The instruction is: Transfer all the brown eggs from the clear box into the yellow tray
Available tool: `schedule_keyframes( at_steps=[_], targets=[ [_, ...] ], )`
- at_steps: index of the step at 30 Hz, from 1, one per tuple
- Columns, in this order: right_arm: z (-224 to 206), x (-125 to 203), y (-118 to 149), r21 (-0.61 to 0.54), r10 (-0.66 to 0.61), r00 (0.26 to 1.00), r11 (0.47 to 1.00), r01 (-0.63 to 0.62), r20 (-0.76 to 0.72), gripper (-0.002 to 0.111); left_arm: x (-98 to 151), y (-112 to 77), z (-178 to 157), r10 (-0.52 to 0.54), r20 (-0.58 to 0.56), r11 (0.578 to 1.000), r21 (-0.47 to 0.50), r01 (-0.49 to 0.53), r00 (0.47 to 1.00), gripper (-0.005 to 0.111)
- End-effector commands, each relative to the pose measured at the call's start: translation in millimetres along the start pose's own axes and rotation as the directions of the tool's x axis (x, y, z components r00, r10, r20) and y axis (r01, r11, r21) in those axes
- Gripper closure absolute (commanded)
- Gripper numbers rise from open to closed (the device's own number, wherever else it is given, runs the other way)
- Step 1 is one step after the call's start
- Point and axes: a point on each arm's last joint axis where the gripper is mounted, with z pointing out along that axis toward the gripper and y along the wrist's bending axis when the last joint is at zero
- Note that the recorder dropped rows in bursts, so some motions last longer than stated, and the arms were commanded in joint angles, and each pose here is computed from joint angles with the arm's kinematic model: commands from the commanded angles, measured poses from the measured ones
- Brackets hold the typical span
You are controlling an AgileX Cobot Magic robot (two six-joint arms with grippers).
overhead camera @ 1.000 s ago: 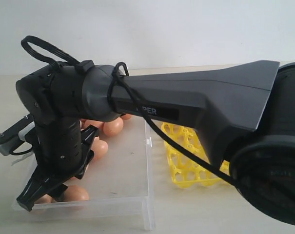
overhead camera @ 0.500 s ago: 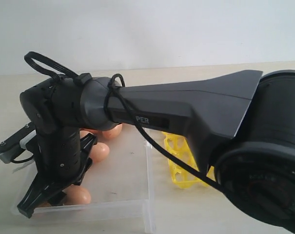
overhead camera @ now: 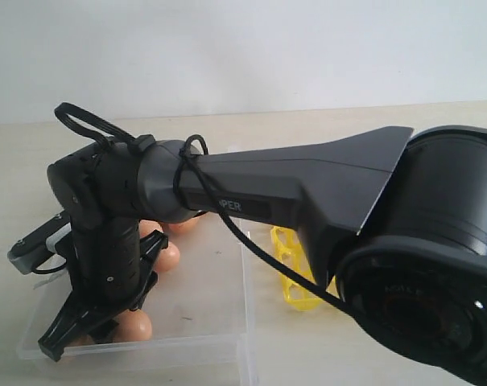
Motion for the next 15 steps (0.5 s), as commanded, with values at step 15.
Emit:
schedule_keyframes(
  at_steps=[15],
  targets=[
    [-62, -6, -9, 0.049, -0.019, 0.935, 0.999, 0.001, 0.354, 0.108, -2, -0.1, -1, -0.005, 0.016, 1.0, 0.004, 0.005, 1.0, 0.107]
  ],
)
